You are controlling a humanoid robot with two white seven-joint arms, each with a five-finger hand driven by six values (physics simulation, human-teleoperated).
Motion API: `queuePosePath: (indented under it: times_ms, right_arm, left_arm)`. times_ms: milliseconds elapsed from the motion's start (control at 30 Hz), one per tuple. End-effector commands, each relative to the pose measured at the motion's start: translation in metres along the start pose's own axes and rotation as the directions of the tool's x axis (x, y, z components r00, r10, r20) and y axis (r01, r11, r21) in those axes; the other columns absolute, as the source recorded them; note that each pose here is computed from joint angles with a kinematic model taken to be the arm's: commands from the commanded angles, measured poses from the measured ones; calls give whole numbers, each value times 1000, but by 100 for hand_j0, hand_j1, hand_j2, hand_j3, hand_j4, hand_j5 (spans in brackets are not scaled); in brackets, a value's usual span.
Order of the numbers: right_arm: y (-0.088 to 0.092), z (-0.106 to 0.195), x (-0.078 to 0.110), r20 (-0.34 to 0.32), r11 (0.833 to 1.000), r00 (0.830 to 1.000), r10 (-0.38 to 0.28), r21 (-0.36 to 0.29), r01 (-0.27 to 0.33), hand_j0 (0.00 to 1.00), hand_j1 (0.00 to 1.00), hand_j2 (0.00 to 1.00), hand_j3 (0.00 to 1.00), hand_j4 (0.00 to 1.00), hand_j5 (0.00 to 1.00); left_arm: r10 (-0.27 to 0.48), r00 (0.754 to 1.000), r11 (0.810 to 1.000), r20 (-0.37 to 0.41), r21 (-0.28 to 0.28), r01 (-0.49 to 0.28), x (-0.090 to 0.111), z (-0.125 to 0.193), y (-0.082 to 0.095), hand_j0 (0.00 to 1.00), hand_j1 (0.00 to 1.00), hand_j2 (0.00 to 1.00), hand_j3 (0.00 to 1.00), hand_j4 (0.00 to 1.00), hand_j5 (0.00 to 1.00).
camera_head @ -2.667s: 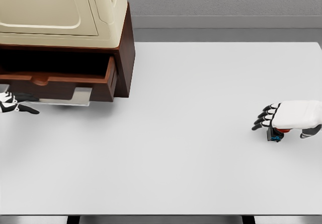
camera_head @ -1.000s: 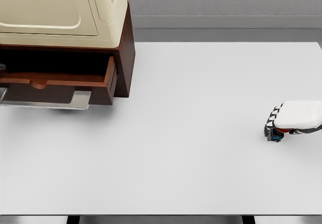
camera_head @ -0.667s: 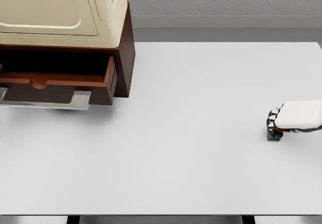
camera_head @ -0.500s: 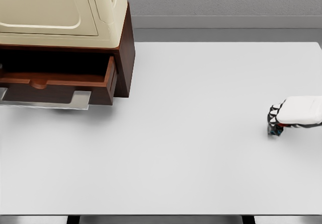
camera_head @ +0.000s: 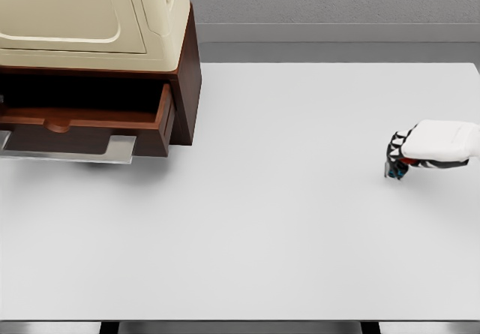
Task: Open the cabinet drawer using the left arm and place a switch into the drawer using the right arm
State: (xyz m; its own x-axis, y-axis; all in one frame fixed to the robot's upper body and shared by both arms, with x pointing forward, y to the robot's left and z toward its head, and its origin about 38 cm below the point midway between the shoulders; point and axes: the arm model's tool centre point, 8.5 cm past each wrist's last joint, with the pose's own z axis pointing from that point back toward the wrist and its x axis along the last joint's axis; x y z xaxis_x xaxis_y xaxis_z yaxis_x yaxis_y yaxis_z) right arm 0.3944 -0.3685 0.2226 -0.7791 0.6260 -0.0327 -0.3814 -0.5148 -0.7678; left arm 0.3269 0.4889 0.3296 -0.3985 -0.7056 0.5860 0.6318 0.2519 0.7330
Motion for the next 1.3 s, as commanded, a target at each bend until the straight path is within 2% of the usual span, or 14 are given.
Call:
queuePosePath:
  times_ms: [0,67,233,467,600,733,933,1100,1267]
  right_arm:
    - [-4,-6,3,14,1000,1000,-4,-18,5,45,45,45,45,45,45]
    - [-7,-11,5,25,1000,1000,-2,-31,3,40,40,40,40,40,40]
    - [-40,-19,7,37,994,998,42,-104,-38,41,41,41,41,41,41]
    - [-71,-42,22,93,981,992,80,-183,-62,42,42,42,42,42,42]
    - [-86,-54,31,124,973,987,100,-222,-71,41,41,41,41,41,41]
    - [-92,-59,35,138,969,985,108,-237,-73,37,37,37,37,37,37]
    - [-130,-79,58,194,953,962,194,-272,-137,37,37,37,37,37,37]
    - [-145,-94,74,236,944,944,230,-288,-158,36,36,36,36,36,36]
    - [-160,-96,81,244,934,933,265,-306,-185,33,33,33,33,33,33]
  left_arm:
    - [6,1000,1000,1,6,-6,0,1,1,100,100,100,100,100,100]
    - [7,1000,1000,2,6,-7,0,0,1,100,100,100,100,100,100]
    - [6,1000,1000,1,5,-6,0,0,1,100,100,100,100,100,100]
    - [6,1000,1000,1,5,-6,0,0,1,100,100,100,100,100,100]
    - [6,1000,1000,1,5,-6,0,0,1,100,100,100,100,100,100]
    - [7,1000,1000,1,4,-7,0,0,0,100,100,100,100,100,100]
    - [8,1000,1000,2,5,-8,0,0,0,100,100,100,100,100,100]
    - [6,1000,1000,1,5,-6,0,0,1,100,100,100,100,100,100]
    - [7,1000,1000,1,6,-7,0,0,1,100,100,100,100,100,100]
